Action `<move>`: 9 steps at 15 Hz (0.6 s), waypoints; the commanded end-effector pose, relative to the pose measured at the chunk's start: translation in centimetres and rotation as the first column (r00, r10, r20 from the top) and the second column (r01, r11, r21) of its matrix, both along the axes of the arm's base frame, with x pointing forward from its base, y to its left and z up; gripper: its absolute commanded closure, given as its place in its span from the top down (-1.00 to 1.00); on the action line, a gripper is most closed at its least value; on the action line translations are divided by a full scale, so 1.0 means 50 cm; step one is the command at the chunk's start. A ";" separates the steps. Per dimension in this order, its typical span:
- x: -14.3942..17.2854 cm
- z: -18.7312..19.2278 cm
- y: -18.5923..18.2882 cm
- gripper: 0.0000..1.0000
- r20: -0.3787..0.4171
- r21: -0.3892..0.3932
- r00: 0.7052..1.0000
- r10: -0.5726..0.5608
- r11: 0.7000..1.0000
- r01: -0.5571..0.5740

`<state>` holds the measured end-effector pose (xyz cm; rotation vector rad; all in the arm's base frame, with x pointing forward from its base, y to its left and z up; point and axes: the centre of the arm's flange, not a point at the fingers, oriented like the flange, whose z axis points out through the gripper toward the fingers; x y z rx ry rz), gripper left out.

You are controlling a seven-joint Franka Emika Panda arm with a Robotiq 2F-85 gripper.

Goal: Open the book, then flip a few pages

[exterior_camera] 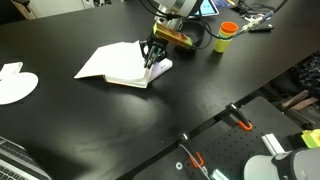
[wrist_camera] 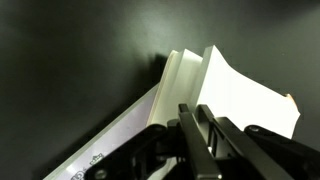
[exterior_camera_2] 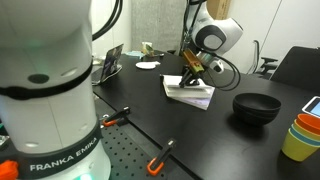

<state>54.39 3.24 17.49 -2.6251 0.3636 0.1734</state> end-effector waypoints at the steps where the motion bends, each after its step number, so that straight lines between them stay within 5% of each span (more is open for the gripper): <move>1: 0.007 0.052 0.011 -0.69 0.034 0.083 0.999 0.015 0.996 -0.017; 9: 0.024 0.159 0.057 -0.66 0.126 0.124 0.991 0.053 0.990 -0.069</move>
